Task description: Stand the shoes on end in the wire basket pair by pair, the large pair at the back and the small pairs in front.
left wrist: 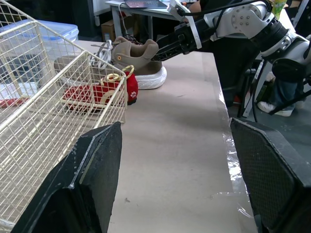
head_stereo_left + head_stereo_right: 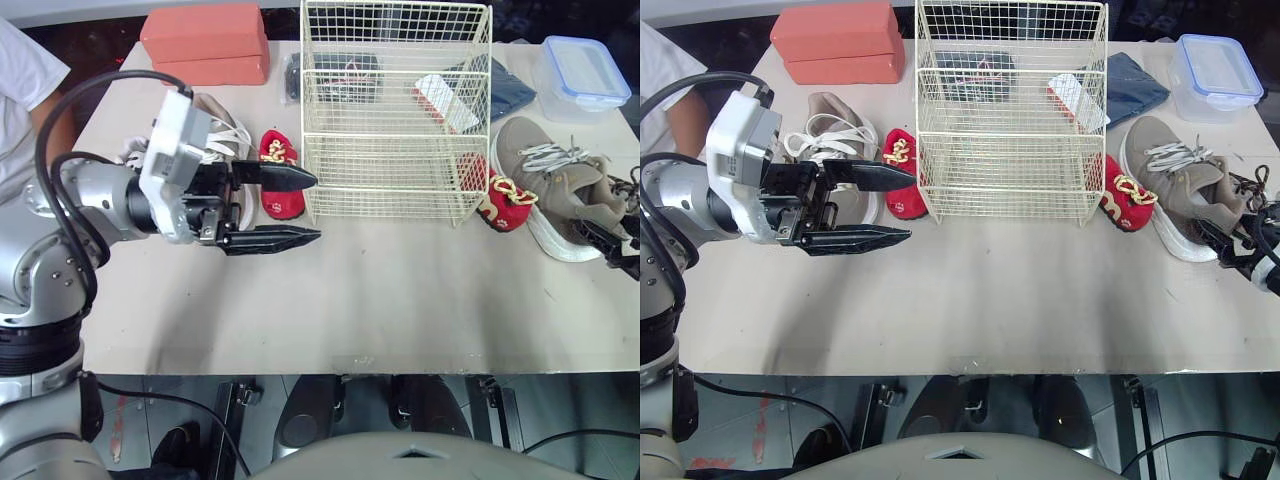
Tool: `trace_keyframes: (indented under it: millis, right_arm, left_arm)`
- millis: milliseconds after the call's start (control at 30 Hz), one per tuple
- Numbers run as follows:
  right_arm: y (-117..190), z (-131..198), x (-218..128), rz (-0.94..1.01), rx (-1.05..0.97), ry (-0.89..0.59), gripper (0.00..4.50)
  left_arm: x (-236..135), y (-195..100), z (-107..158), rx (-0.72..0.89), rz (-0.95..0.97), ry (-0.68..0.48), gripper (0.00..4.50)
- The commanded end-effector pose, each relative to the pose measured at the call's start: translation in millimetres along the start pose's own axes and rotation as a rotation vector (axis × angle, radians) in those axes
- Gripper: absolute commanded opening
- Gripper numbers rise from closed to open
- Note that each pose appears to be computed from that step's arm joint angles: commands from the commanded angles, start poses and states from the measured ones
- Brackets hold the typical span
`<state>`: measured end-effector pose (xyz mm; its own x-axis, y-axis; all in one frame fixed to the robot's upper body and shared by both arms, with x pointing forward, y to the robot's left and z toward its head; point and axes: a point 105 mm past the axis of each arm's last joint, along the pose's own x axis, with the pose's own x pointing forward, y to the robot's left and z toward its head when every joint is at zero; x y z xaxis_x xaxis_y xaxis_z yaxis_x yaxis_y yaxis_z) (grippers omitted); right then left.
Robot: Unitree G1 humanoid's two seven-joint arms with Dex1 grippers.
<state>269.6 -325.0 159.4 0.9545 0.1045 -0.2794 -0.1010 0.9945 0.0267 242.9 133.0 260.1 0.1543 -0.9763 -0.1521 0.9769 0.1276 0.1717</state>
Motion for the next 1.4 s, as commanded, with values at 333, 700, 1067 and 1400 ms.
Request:
trace_keyframes:
  millis: [333,700,1067,1400]
  right_arm:
    - [-6,32,1,-0.022,-0.124,-0.154,0.05]
    - [13,180,-60,-0.045,-0.704,-0.724,0.05]
    - [121,192,-84,0.386,-1.319,-0.964,0.05]
    - [167,139,-81,0.834,-1.672,-0.907,0.05]
  left_arm:
    - [11,-4,12,0.066,-0.019,0.0,3.87]
    - [13,4,19,0.108,-0.037,-0.032,3.87]
    - [-34,36,37,0.154,-0.022,-0.083,3.87]
    - [-49,37,71,0.131,-0.058,-0.118,3.87]
